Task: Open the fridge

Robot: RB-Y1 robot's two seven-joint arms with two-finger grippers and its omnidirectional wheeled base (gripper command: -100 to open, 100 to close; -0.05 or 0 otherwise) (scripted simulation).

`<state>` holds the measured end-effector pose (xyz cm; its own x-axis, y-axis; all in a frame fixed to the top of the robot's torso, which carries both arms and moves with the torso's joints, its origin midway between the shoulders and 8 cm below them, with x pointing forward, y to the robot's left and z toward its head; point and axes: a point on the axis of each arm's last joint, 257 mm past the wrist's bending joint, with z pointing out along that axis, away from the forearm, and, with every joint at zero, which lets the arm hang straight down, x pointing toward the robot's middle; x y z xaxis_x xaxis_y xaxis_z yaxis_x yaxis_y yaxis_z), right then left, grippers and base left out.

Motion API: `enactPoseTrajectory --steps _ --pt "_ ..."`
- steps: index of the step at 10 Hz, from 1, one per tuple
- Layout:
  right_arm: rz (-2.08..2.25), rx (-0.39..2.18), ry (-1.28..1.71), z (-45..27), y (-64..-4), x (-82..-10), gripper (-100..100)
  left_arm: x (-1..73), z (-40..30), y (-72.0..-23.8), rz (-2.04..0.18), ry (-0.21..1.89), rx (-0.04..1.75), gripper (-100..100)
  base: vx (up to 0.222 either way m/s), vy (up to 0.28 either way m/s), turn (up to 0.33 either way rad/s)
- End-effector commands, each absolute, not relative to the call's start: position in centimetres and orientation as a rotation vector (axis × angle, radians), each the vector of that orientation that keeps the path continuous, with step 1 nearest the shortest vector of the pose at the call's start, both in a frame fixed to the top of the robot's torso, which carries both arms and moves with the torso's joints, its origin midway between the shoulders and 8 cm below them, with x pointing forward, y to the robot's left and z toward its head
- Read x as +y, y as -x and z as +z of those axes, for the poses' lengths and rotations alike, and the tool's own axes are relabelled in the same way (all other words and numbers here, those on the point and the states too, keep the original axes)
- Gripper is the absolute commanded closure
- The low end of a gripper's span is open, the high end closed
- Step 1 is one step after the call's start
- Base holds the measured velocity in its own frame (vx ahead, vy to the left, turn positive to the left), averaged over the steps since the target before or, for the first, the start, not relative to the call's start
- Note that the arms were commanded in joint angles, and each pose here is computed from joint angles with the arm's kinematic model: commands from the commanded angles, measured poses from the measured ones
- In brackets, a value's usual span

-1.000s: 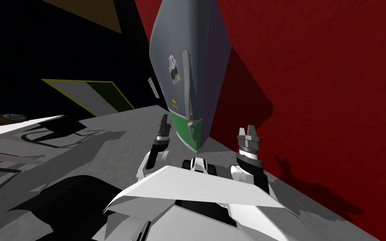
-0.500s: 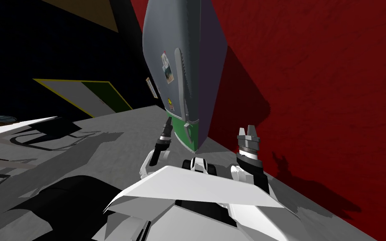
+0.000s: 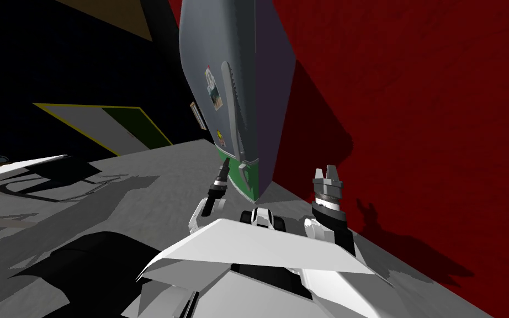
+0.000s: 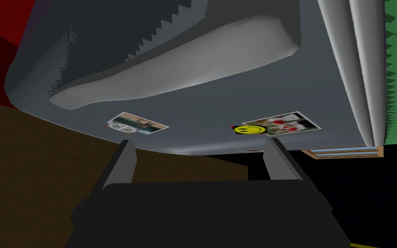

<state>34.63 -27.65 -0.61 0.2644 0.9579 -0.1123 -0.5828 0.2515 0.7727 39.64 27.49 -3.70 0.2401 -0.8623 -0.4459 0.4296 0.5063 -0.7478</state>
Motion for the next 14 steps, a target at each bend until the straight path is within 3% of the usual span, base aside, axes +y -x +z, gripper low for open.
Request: enactPoseTrajectory --steps 1,6,12,13,14 --pt "1.159 0.662 -0.686 -0.6 -34.6 -27.7 0 27.6 -5.9 -40.5 -0.897 0.532 1.018 -100 0.054 -0.059 -0.026" --pt "1.159 0.662 -0.686 -0.6 -34.6 -27.7 0 28.2 -10.8 -42.1 -0.785 0.495 1.154 -100 0.057 -0.079 -0.026" --pt "1.159 0.662 -0.685 -0.6 -34.6 -27.7 0 28.2 -8.8 -42.7 -0.777 0.51 1.13 -100 0.027 0.015 -0.048" --pt "1.159 0.662 -0.685 -0.6 -34.6 -27.7 0 28.3 -9.5 -42.4 -0.785 0.506 1.134 100 -0.026 -0.02 0.103" --pt "1.159 0.662 -0.685 -0.6 -34.6 -27.7 0 28.3 -9.8 -42.3 -0.791 0.503 1.136 100 -0.046 -0.046 0.102"
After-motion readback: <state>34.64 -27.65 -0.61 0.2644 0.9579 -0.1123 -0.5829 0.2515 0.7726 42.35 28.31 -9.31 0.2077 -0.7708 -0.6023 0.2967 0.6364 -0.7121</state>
